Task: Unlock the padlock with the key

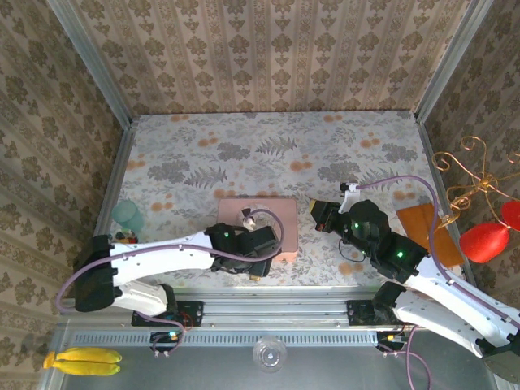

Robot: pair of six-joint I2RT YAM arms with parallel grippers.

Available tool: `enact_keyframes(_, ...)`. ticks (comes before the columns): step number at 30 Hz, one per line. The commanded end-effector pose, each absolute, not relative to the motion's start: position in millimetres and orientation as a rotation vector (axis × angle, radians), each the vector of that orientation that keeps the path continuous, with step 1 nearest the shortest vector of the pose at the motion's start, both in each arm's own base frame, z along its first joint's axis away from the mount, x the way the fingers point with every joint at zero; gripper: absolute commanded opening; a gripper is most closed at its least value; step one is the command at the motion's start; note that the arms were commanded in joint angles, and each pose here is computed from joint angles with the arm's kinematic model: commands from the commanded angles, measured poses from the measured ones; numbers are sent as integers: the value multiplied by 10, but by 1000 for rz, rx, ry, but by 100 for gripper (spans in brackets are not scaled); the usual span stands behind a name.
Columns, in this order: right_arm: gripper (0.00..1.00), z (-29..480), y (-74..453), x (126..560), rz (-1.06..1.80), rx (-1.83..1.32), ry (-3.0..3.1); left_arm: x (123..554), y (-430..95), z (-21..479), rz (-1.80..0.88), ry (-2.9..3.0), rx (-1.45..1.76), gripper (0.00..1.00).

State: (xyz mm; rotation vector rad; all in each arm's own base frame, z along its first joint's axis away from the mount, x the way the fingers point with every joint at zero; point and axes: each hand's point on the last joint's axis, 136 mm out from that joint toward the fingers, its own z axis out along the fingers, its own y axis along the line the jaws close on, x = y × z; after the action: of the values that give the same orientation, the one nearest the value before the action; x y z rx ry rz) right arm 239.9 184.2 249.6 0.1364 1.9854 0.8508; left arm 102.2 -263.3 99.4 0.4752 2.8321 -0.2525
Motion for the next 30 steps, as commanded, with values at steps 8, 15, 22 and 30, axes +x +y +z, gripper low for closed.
enact_keyframes(8,0,2484,1789,2375,869,154,1973,1312,-2586,783,-134,2784,223,61)
enact_keyframes(15,0,2453,1780,2361,877,156,1975,1620,-2578,727,-153,2743,116,60)
enact_keyframes(22,0,2430,1770,2357,869,148,1984,2040,-2600,714,-146,2705,103,57)
enact_keyframes(30,0,2403,1758,2373,860,149,1992,2694,-2620,802,-134,2636,118,56)
